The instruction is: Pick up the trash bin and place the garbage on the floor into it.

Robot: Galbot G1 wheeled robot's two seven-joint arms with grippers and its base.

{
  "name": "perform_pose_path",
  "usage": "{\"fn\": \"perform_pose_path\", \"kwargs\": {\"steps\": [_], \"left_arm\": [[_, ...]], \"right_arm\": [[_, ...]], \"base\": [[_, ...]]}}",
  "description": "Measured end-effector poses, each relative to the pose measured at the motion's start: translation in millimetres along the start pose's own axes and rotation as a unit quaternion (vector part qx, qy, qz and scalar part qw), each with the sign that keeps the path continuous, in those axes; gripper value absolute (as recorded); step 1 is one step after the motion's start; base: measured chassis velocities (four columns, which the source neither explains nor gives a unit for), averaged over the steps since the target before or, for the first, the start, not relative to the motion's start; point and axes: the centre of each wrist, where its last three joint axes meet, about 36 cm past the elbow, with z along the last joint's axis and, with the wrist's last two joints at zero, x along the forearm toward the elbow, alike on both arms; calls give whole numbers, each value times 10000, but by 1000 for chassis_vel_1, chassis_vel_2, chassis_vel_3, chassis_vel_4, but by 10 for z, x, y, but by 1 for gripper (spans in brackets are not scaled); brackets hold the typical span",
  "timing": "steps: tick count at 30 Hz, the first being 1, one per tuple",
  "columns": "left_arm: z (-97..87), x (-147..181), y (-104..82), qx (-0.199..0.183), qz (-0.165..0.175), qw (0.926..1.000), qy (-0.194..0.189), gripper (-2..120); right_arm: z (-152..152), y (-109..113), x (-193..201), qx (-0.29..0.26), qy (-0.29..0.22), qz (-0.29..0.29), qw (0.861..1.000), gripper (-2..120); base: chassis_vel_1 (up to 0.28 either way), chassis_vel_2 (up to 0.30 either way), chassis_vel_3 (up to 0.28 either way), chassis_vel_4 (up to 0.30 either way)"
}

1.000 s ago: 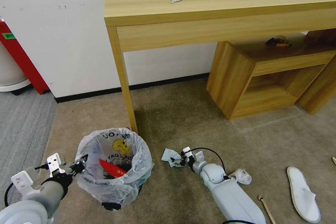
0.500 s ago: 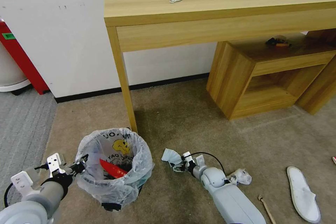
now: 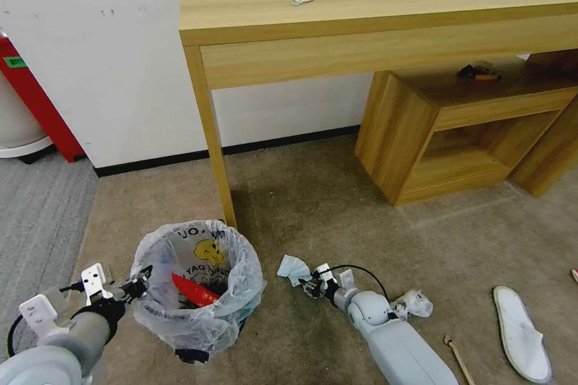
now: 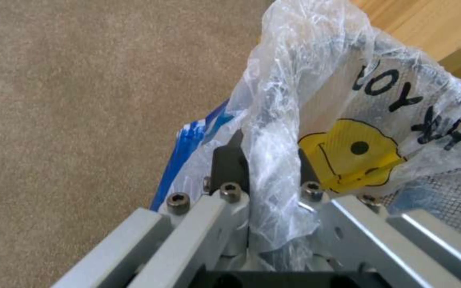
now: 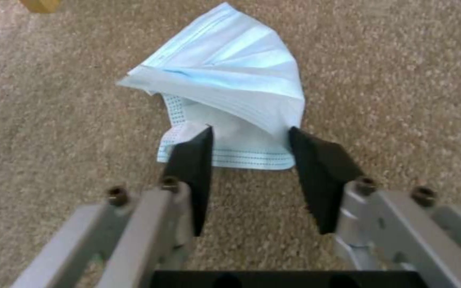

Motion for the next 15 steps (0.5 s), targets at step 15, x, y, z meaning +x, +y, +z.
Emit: {"fn": "perform_pose_path", "kwargs": {"steps": [15], "left_arm": [[8,-3,2,17,5,10000,4,3]], "right_arm": [[33,-206,4,87,-7,236,9997,25]], "base": [[0,0,0,0]]}}
